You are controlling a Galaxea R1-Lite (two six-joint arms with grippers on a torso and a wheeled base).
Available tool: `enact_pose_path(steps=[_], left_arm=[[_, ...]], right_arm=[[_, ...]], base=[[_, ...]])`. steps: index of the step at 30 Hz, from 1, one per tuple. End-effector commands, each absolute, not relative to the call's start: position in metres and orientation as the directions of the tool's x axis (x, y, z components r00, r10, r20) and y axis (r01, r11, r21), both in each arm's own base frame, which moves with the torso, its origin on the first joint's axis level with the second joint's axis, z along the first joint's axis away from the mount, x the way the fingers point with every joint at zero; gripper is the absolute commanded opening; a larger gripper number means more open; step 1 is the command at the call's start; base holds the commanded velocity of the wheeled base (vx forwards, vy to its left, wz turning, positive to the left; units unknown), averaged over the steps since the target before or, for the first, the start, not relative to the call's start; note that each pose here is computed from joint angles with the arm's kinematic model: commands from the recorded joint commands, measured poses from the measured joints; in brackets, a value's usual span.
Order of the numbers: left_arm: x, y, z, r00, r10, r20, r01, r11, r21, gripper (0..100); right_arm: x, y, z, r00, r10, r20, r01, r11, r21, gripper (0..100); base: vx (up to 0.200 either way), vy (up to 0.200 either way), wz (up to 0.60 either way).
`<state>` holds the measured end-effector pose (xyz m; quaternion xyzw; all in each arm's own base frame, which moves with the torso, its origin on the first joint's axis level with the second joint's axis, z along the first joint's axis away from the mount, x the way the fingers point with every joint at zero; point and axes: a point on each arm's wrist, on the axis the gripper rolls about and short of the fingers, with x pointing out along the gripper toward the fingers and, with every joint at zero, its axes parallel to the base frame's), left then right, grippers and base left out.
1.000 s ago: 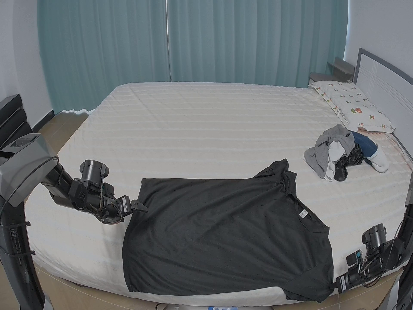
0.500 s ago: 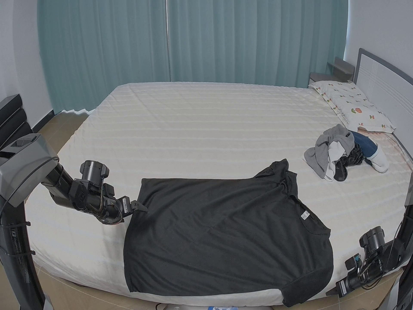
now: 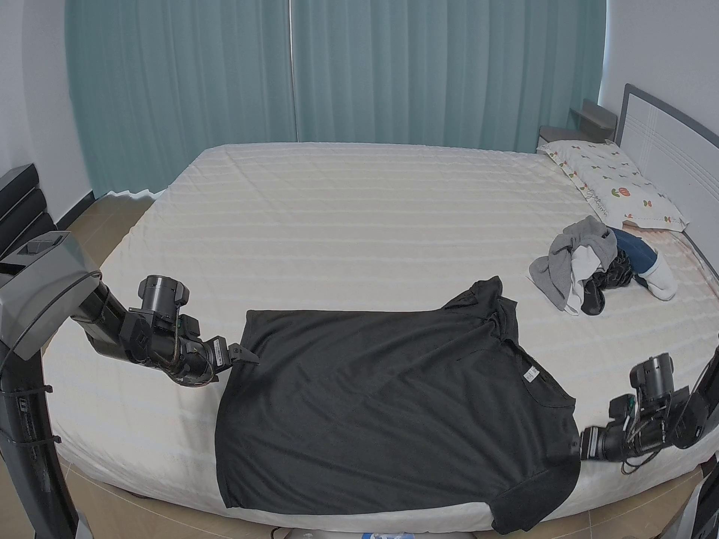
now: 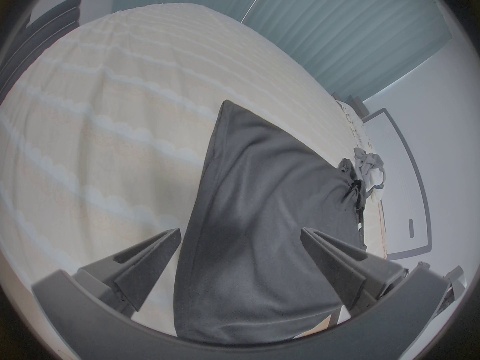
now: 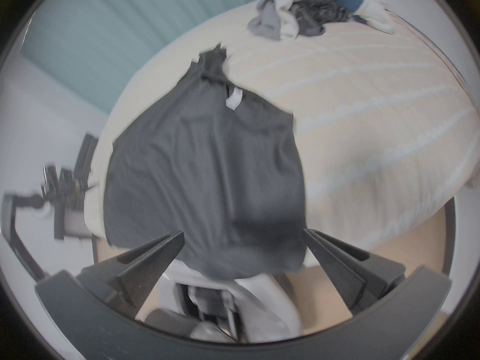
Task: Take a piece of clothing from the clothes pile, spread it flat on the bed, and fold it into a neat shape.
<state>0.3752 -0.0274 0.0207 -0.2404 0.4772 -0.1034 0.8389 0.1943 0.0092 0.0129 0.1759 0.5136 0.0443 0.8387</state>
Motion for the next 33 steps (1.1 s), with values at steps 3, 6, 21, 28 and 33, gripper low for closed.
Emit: enact_pose_path(steps=[3,6,21,28,33], left_arm=[[0.383,-0.029,0.013,0.538,-0.448,-0.714,-0.067,0.822,-0.566,100],[0.392,-0.043,0.011,0.546,-0.465,-0.697,-0.139,0.77,-0.623,100],[0.394,-0.047,0.007,0.567,-0.526,-0.634,-0.142,0.696,-0.704,100],[0.395,-0.05,0.005,0.561,-0.531,-0.634,-0.136,0.697,-0.704,100],[0.396,-0.051,0.005,0.561,-0.532,-0.634,-0.133,0.698,-0.703,100]], right_arm=[[0.272,0.058,0.048,0.688,0.175,-0.705,0.176,0.901,0.396,100],[0.308,0.069,0.049,0.737,0.124,-0.664,0.188,0.906,0.378,100],[0.434,0.091,-0.01,0.719,0.031,-0.694,0.331,0.863,0.381,100],[0.461,0.09,-0.021,0.742,-0.064,-0.667,0.388,0.853,0.35,100],[0.468,0.085,-0.016,0.763,-0.091,-0.64,0.401,0.843,0.359,0]], base=[[0.0,0.0,0.0],[0.0,0.0,0.0],[0.0,0.0,0.0],[0.0,0.0,0.0],[0.0,0.0,0.0]])
